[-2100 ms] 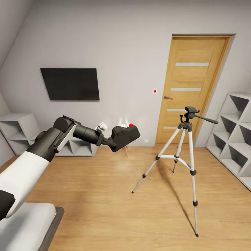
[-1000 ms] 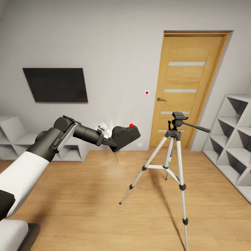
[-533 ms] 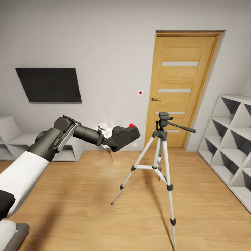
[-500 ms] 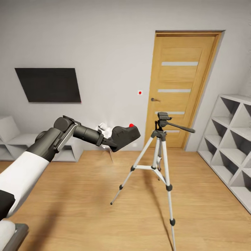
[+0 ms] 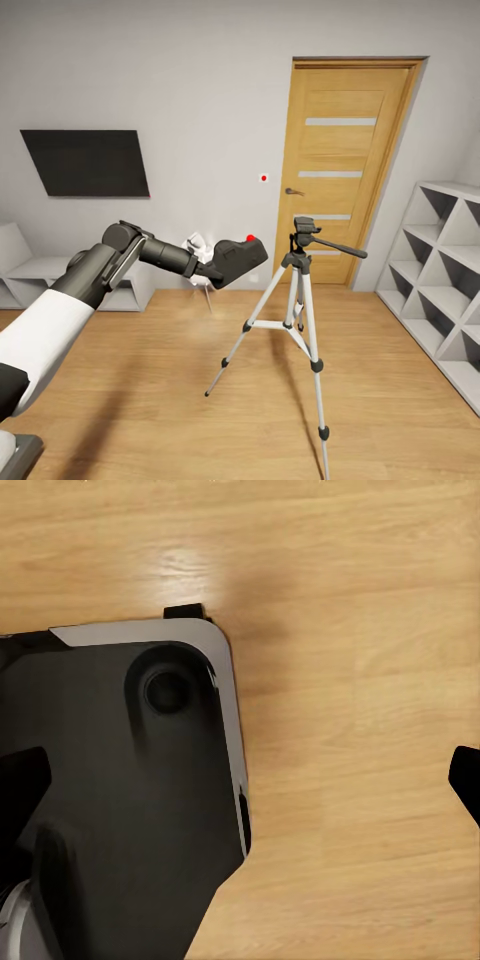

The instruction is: Attach the digital camera to the camera tripod in the bedroom.

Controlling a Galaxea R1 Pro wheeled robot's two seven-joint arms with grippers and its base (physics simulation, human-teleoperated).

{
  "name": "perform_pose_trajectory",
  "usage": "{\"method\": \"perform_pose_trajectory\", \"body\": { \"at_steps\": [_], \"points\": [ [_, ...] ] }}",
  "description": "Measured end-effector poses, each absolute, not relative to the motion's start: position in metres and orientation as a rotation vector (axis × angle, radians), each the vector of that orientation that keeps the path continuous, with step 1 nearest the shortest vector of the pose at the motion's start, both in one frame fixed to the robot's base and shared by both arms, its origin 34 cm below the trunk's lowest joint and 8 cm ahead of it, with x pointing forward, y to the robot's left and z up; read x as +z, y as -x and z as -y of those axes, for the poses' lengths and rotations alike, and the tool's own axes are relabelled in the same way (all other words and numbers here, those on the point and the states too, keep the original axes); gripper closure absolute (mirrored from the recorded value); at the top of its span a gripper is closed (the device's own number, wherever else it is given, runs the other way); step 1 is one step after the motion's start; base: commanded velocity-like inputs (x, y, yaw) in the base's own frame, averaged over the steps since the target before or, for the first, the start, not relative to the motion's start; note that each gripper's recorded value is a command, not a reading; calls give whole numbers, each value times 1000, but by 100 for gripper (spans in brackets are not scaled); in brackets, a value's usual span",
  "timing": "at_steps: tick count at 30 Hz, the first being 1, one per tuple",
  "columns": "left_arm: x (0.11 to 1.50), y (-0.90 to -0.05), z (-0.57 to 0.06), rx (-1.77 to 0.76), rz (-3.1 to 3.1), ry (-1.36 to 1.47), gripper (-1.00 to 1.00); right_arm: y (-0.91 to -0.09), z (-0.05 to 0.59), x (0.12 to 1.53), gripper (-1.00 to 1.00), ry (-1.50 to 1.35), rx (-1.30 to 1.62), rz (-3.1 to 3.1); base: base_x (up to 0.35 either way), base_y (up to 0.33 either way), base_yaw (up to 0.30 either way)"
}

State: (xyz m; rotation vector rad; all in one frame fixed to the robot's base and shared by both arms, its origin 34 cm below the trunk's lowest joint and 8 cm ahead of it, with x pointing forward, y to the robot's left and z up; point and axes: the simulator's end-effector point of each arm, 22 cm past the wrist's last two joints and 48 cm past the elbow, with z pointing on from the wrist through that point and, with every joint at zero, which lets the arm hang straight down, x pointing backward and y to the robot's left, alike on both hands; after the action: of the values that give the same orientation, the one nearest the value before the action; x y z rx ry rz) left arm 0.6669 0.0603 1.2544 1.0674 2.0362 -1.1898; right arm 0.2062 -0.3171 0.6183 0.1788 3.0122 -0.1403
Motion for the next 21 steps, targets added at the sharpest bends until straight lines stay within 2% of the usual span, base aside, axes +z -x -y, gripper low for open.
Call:
{"method": "perform_pose_trajectory", "body": {
  "at_steps": [9, 21],
  "points": [
    [1274, -671, -52, -1197, -1989, -1061, 100, -206, 317, 618, -100, -179, -139, -3012, 2, -2, 0],
    [1393, -719, -64, -1092, -1876, -983, 100, -206, 316, 618, -100, -179, -138, -3012, 0, 0, 0]
  ]
}}
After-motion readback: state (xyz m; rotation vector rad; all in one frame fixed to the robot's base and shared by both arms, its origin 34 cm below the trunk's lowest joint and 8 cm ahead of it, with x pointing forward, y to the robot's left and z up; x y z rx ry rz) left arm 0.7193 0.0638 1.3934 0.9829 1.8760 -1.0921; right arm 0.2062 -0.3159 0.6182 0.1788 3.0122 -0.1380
